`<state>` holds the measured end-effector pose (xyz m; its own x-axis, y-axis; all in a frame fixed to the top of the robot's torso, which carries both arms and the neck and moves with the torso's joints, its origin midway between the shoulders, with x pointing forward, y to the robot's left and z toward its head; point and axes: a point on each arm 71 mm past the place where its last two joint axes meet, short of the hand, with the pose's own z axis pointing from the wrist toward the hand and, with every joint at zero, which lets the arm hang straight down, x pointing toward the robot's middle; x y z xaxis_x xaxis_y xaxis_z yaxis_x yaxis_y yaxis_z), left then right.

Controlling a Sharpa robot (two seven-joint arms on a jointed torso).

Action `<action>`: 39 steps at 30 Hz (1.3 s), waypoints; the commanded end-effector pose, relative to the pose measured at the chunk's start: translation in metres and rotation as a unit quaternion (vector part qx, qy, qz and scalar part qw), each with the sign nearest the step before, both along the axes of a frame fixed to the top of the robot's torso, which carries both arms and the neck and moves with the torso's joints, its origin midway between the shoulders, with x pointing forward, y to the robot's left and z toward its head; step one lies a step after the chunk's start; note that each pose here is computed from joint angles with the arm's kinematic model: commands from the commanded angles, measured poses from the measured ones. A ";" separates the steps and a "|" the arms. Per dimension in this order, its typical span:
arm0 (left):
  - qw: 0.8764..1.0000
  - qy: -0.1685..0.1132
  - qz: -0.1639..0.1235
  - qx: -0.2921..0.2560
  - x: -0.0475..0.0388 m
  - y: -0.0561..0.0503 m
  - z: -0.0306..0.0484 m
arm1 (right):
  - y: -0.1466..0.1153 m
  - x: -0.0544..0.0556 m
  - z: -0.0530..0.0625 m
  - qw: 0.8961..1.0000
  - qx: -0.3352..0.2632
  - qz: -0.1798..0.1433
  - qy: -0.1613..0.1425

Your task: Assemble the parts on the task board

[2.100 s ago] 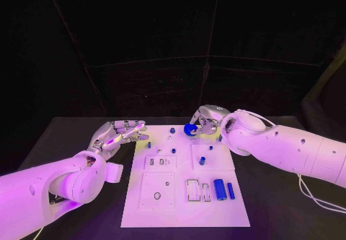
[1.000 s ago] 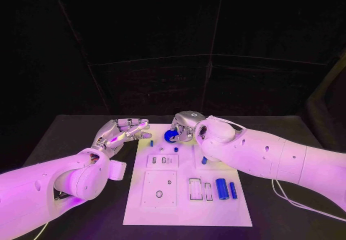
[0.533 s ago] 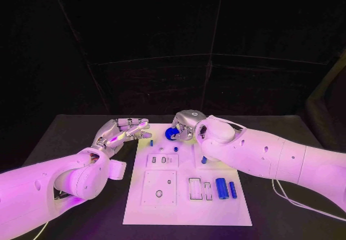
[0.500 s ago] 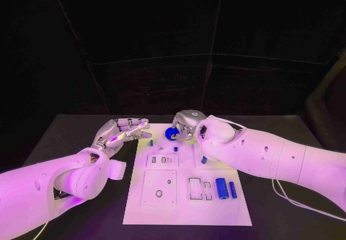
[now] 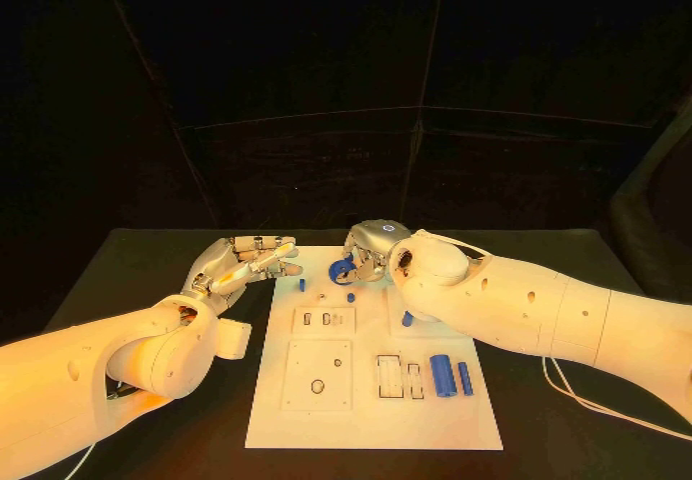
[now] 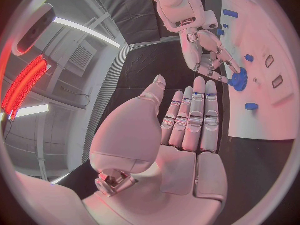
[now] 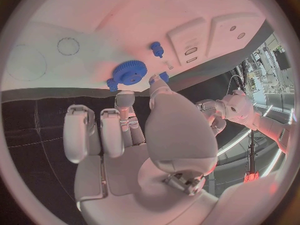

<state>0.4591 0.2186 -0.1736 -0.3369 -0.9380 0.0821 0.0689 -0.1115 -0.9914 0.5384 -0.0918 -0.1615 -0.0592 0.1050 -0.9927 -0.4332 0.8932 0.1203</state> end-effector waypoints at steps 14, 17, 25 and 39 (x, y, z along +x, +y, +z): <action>1.000 -0.004 -0.006 -0.002 -0.0001 0.002 0.0015 | -0.079 -0.011 0.013 0.988 0.151 0.024 0.005; 1.000 -0.003 -0.008 -0.003 -0.0003 0.002 0.0015 | -0.115 -0.013 0.012 0.984 0.175 0.020 0.032; 1.000 -0.002 -0.013 -0.004 0.0012 0.002 0.0008 | -0.182 -0.011 0.010 0.983 0.179 -0.010 0.043; 1.000 -0.002 -0.008 -0.001 0.0066 0.004 -0.0015 | -0.213 -0.011 -0.012 0.984 0.163 -0.031 0.068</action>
